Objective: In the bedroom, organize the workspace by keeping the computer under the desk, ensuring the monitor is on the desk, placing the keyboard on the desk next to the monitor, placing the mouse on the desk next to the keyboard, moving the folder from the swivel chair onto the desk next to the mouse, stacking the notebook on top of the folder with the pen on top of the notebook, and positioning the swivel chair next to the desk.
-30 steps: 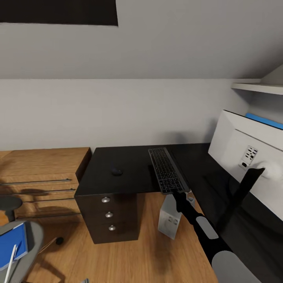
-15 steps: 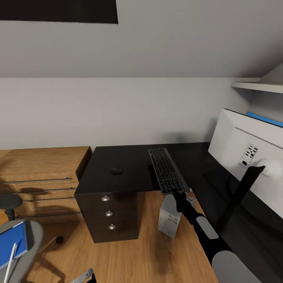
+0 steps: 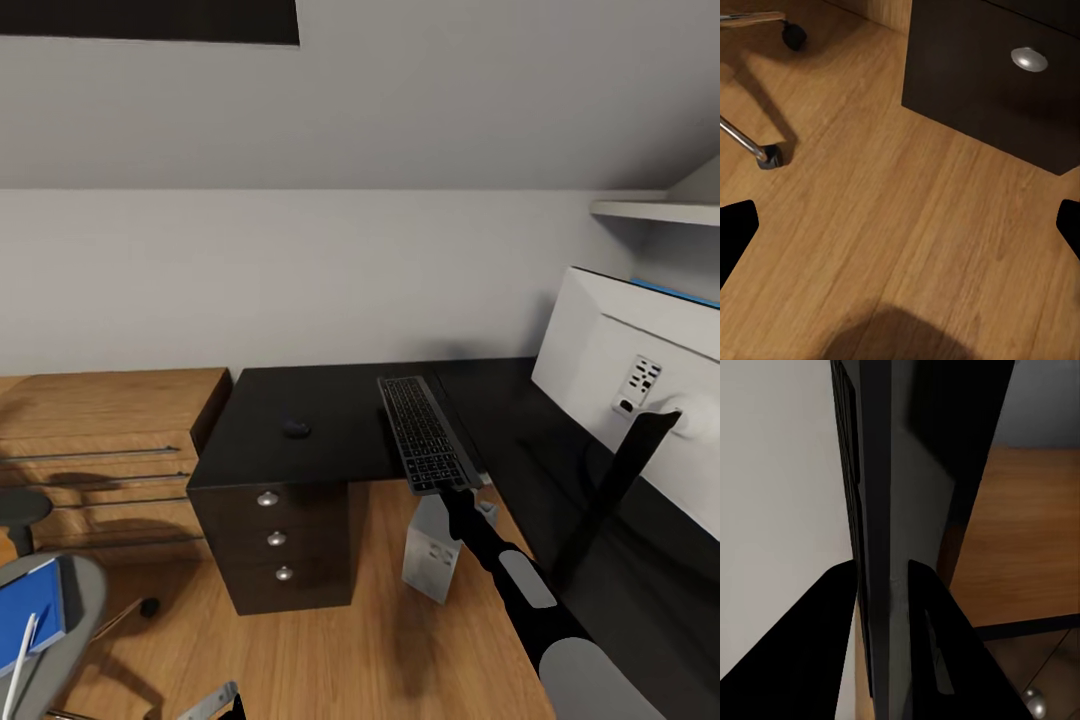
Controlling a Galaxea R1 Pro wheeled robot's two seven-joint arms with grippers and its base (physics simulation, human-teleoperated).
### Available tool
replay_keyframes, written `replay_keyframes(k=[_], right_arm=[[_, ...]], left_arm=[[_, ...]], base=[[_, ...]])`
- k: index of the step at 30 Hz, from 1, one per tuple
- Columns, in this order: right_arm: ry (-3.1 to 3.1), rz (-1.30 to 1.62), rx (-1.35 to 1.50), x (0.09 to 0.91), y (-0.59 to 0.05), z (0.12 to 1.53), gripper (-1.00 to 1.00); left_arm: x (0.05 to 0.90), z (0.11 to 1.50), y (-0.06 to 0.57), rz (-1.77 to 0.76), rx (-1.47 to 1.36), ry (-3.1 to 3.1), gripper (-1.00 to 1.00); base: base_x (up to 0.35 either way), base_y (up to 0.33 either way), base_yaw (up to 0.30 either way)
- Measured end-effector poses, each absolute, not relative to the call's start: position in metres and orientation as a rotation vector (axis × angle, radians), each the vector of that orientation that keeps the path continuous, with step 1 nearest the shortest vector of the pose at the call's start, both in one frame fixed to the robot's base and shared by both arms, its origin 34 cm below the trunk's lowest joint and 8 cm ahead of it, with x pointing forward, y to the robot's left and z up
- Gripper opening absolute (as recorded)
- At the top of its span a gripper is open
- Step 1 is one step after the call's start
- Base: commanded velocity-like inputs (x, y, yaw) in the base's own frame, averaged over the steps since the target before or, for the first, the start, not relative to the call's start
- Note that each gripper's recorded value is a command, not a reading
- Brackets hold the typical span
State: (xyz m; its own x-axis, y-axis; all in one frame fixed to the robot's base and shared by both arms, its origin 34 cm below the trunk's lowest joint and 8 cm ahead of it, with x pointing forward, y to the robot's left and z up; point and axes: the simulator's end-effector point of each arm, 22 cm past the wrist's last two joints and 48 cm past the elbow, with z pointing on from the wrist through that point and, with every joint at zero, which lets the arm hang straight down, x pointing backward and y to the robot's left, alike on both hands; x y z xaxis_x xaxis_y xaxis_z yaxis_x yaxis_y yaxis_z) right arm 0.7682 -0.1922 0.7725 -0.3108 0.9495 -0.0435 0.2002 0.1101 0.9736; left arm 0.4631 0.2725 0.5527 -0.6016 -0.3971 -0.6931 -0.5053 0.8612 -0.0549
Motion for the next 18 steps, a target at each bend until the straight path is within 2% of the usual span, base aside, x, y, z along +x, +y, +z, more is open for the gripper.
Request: replay_keyframes(k=[18], right_arm=[[1.638, 1.262, 1.144, 0.767, -0.193, 0.742, -1.0]], left_arm=[[0.462, 0.522, 0.272, 0.187, -0.647, 2.29, 1.0]], base=[[0.0, 0.0, 0.0]])
